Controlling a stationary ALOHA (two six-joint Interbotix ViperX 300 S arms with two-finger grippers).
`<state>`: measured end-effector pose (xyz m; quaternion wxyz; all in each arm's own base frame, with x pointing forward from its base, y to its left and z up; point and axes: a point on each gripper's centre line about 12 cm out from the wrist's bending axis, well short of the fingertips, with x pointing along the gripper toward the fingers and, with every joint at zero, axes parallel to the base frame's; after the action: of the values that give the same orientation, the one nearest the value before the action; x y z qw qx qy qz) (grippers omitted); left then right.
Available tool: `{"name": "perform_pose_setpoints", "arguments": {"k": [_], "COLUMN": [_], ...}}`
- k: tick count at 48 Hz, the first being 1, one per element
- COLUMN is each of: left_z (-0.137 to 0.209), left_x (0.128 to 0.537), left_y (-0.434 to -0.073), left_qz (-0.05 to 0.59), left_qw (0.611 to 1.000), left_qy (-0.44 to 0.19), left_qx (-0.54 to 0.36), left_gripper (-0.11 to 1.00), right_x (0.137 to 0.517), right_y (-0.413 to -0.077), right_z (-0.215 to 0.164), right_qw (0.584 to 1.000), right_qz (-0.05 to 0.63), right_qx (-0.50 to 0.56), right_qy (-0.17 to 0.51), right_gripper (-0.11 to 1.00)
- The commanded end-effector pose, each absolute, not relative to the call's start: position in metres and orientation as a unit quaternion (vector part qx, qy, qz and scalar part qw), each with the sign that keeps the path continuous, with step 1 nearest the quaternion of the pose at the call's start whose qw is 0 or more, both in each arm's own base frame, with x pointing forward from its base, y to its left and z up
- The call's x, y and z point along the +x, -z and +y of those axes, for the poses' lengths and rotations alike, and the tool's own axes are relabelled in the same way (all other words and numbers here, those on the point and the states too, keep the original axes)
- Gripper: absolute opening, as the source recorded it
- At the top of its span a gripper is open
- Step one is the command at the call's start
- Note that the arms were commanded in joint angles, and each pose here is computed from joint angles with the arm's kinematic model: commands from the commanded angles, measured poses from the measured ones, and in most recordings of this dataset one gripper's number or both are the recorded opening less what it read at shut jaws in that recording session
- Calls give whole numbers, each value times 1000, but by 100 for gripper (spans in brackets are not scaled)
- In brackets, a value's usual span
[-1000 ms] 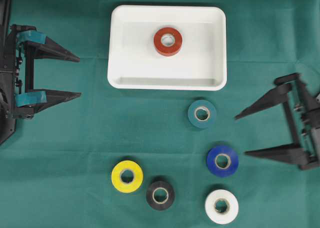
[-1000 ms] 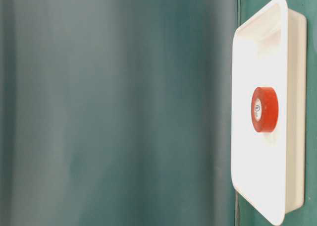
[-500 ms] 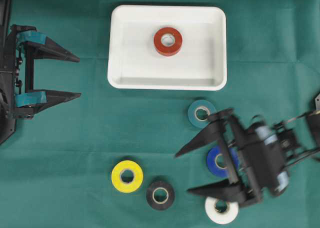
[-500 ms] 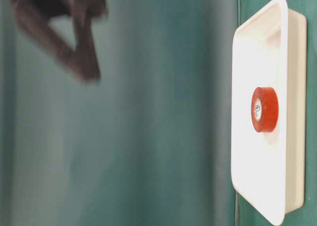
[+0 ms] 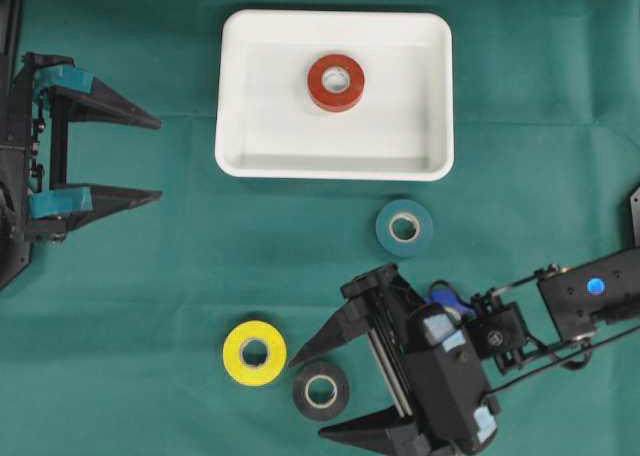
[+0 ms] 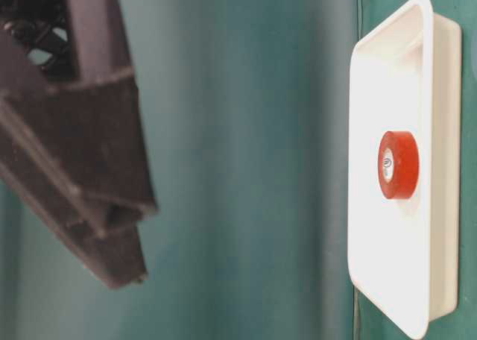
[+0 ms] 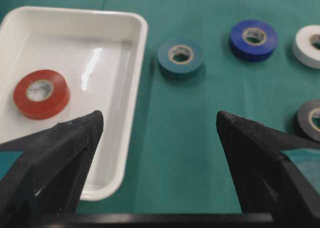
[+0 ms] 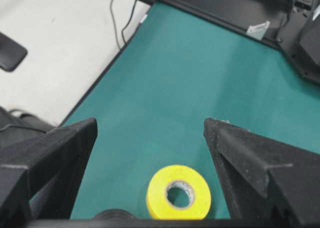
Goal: Pick up the tape from a random location and place it into the white case.
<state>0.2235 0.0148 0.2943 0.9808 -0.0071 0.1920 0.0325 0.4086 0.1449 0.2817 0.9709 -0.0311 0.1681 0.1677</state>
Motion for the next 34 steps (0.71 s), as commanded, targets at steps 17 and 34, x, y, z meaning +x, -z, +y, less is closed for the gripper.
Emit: {"name": "perform_pose_setpoints", "arguments": {"k": [17, 34], "left_z": [10, 10], "left_x": [226, 226], "left_y": [-299, -298], "left_qz": [184, 187], "left_qw": [982, 982], "left_qy": [-26, -25], "left_qx": [-22, -20], "left_gripper": [95, 95], "right_x": [417, 439], "right_y": [-286, -265], "right_z": [138, 130], "right_qw": [964, 918], "right_qz": [218, 384], "right_qx": [-9, 22], "right_qy": [-150, -100], "right_gripper": [90, 90]}}
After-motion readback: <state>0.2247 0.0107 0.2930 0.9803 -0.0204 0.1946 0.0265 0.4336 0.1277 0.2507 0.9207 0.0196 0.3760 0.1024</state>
